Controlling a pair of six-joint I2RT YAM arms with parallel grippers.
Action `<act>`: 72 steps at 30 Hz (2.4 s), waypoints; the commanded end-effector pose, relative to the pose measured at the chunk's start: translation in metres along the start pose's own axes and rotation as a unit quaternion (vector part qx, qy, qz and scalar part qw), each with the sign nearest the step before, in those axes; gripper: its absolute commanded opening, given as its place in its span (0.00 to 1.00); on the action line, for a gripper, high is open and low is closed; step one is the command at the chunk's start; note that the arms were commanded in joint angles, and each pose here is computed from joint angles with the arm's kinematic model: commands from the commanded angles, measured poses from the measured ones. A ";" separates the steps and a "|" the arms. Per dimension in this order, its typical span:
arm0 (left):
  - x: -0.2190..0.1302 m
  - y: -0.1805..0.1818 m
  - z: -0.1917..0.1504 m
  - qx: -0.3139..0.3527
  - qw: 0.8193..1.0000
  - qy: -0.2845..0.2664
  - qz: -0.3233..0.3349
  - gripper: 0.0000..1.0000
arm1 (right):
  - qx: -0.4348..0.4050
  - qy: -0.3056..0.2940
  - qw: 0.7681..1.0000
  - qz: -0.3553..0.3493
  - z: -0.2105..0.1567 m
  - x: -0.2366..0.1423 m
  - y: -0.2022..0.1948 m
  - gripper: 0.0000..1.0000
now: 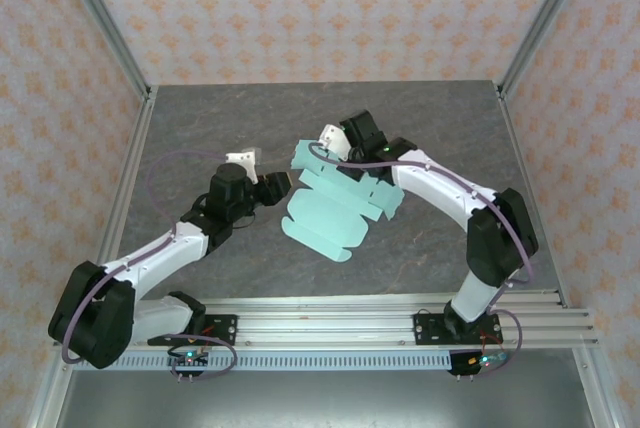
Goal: Fold the paper box
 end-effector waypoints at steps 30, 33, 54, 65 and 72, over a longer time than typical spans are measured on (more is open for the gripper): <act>0.075 -0.043 0.049 0.167 0.966 0.081 -0.181 0.58 | 0.077 -0.046 0.986 0.143 0.003 -0.033 -0.006 0.00; 0.074 -0.047 0.048 0.171 0.961 0.082 -0.202 0.55 | 0.082 -0.047 0.985 0.144 0.003 -0.032 -0.006 0.00; 0.076 -0.063 0.025 0.200 0.947 0.114 -0.226 0.45 | 0.124 -0.035 0.981 0.142 0.011 -0.019 -0.011 0.00; 0.024 -0.018 0.006 0.147 0.986 0.063 -0.040 0.55 | 0.107 -0.019 0.985 0.131 0.002 -0.027 -0.013 0.00; 0.015 0.011 -0.020 0.131 0.989 0.064 0.013 0.61 | 0.110 -0.024 0.985 0.132 0.005 -0.027 -0.014 0.00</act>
Point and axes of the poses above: each hand's point on the last joint's axis, 136 mm out from that joint toward the fingers, its own x axis out along the fingers, its own y axis along the line the jaws close on, z = x × y, the point moved 10 cm from there along -x, back along the fingers, and after that the axes turned 1 degree about x, right-handed, at the moved point
